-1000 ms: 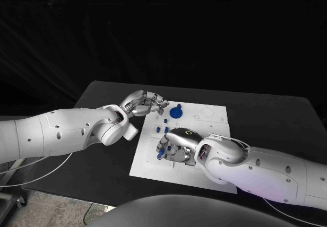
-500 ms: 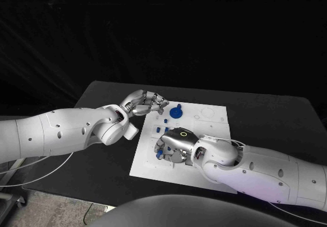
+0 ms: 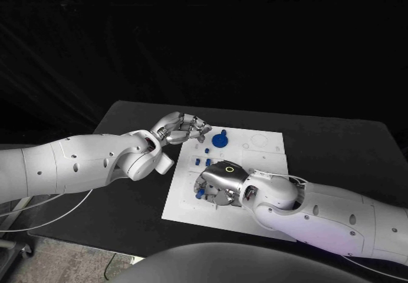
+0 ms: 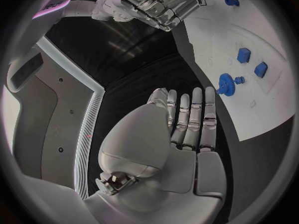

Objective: Assemble the parts on the task board

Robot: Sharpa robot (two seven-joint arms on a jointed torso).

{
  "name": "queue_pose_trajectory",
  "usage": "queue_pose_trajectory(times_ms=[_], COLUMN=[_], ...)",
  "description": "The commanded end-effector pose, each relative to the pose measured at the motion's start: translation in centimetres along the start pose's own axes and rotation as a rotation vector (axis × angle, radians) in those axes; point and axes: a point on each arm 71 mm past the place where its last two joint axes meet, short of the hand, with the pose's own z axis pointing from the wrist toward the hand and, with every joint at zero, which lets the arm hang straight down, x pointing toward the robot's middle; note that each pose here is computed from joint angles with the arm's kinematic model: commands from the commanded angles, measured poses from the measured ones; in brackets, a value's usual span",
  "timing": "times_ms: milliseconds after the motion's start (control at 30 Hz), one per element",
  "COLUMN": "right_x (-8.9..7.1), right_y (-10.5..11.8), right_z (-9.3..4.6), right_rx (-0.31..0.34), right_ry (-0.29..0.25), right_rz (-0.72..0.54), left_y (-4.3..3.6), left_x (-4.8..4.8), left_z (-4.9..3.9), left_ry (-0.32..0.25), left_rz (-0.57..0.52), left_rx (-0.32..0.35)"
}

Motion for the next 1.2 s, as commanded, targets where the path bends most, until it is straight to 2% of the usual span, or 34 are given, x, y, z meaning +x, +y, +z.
queue_pose_trajectory(times_ms=[33,633,1200], right_x=[0.26,0.33,0.25], right_y=[-0.04,-0.54,0.06], right_z=[-0.11,-0.54,-0.09], right_rx=[0.005,0.034,0.012], right_ry=[0.025,0.034,0.025], right_rz=[-0.032,-0.073,-0.057], left_y=[-0.03,0.16,0.37], left_x=[0.18,0.34,0.48], left_z=[0.07,0.18,0.20], left_ry=[0.015,0.025,0.032], left_rz=[-0.011,-0.015,-0.019], left_rx=[0.001,-0.008,-0.014])
